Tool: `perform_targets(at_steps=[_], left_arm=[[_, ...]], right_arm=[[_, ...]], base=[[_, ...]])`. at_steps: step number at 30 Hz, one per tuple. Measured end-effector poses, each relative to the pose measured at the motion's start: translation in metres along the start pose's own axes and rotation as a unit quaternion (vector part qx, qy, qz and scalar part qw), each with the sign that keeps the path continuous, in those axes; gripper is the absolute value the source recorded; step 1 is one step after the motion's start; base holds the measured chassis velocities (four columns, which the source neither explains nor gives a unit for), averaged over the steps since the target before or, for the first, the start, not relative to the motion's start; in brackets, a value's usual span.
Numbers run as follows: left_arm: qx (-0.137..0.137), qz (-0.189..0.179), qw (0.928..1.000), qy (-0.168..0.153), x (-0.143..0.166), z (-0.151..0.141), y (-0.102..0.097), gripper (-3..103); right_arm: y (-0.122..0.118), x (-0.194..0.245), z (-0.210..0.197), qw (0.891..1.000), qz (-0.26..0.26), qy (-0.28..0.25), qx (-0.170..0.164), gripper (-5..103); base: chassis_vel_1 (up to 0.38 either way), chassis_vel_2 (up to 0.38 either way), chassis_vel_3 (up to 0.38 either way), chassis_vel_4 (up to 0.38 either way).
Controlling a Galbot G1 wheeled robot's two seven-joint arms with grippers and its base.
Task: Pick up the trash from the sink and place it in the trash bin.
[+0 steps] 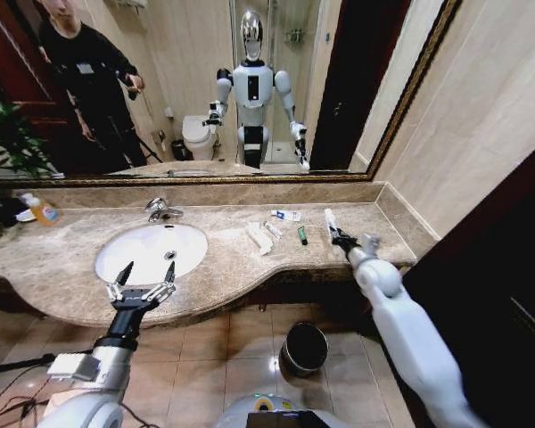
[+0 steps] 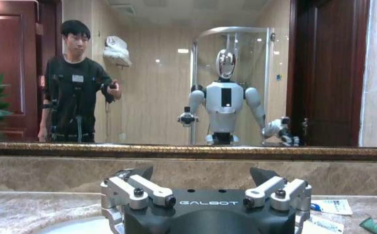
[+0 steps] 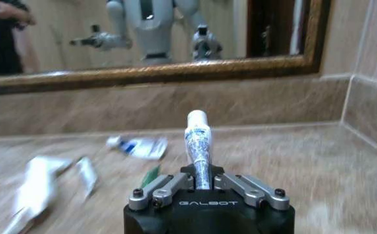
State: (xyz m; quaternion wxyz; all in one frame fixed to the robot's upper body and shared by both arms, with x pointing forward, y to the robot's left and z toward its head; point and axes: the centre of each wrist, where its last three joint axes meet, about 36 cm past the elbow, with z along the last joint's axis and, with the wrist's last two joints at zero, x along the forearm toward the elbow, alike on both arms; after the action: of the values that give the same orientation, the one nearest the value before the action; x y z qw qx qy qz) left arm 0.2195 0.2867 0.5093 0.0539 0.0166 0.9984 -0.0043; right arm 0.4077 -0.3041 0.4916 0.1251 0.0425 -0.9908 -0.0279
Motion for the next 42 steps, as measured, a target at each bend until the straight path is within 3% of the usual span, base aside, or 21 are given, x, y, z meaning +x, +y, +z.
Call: perform_targets(at_steps=[4, 17, 26, 29, 42], left_arm=[[0.000, 0.000, 1.0000, 0.000, 0.000, 0.000, 0.000, 100], [0.000, 0.000, 1.0000, 0.000, 0.000, 0.000, 0.000, 100], [0.000, 0.000, 1.0000, 0.000, 0.000, 0.000, 0.000, 100], [0.000, 0.000, 1.0000, 0.000, 0.000, 0.000, 0.000, 100], [0.000, 0.000, 1.0000, 0.000, 0.000, 0.000, 0.000, 100]], right_arm=[[0.016, 0.047, 0.036, 0.999, -0.017, 0.030, -0.022, 12], [0.043, 0.099, 0.094, 0.997, -0.045, 0.047, -0.038, 12], [0.032, 0.107, 0.153, 0.994, -0.091, 0.053, -0.026, 12], [0.019, 0.103, 0.197, 0.993, -0.106, 0.054, -0.015, 12], [0.007, 0.079, 0.304, 0.992, -0.076, 0.103, 0.000, 12]], base=[[0.000, 0.000, 0.000, 0.000], [0.000, 0.000, 0.000, 0.000], [0.000, 0.000, 0.000, 0.000], [0.000, 0.000, 0.000, 0.000], [0.000, 0.000, 0.000, 0.000]])
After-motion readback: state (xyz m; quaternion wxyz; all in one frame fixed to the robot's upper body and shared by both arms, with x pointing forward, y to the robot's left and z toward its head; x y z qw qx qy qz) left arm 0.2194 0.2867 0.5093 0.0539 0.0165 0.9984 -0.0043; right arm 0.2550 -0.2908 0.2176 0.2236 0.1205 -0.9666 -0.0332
